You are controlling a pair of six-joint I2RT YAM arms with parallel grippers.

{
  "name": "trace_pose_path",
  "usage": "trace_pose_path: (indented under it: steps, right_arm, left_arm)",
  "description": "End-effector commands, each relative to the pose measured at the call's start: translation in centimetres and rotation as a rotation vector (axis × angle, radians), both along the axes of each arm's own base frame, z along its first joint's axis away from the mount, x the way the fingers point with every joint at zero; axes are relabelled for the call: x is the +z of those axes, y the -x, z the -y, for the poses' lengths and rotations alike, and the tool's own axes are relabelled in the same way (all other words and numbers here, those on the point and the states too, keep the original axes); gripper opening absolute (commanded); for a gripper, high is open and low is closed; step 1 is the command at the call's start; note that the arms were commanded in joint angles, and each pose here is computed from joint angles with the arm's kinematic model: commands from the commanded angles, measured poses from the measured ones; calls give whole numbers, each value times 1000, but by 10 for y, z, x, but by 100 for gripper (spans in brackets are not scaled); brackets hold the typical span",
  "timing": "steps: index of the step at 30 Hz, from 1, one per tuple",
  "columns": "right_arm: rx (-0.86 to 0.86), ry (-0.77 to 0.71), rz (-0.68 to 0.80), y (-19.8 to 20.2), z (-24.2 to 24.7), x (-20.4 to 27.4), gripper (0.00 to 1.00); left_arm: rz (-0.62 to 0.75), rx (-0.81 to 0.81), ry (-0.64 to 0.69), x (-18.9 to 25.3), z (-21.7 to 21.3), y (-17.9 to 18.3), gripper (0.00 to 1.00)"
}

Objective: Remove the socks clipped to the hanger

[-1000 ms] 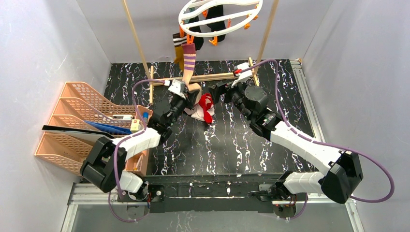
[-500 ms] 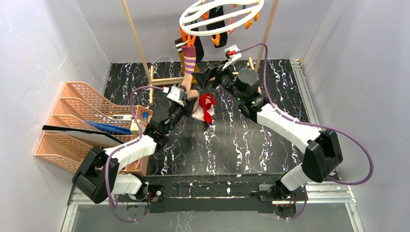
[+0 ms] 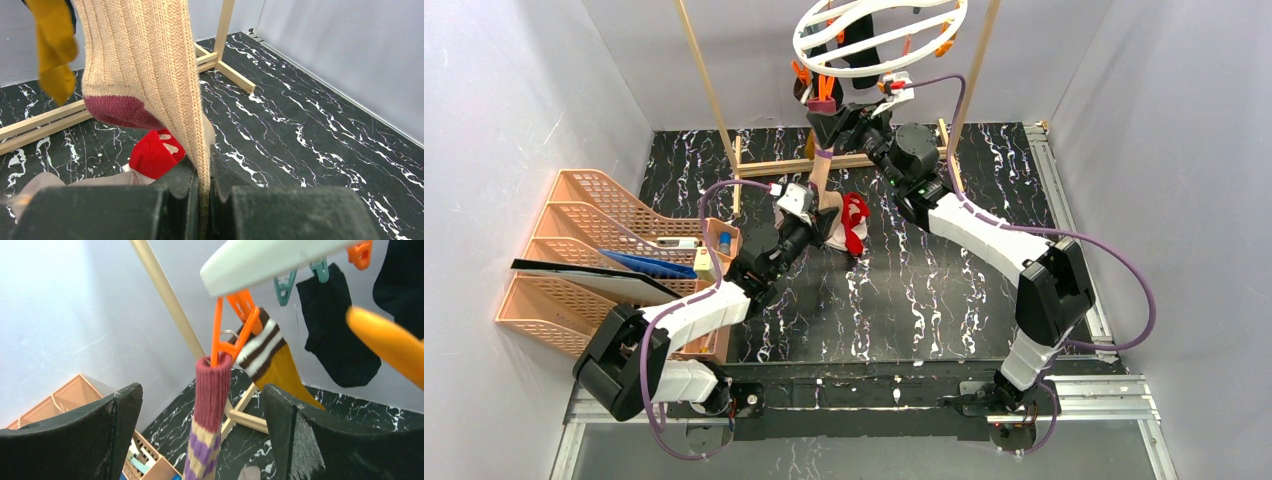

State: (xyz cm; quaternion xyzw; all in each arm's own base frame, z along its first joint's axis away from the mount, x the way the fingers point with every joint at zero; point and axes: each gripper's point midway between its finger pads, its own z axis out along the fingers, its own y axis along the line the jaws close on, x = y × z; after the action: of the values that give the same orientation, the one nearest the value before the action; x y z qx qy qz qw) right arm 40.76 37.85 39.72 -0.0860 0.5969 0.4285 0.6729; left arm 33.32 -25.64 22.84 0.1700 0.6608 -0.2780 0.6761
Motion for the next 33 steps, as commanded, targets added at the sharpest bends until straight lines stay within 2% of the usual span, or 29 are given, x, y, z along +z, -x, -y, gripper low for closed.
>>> trace_pose_path:
  steps: [1,6,17,33]
  right_arm:
    - [-48,-128,97,-10,5,56,96]
    - [-61,-145,111,-22,2,61,92]
    - [-95,-159,132,-39,3,67,77]
    - [-102,-161,139,-49,3,69,60]
  left_arm:
    - [56,-5,22,24,1,5,0]
    - [57,-7,17,23,1,6,0]
    - [57,-10,4,23,2,7,0]
    - [45,-13,-8,16,5,6,0]
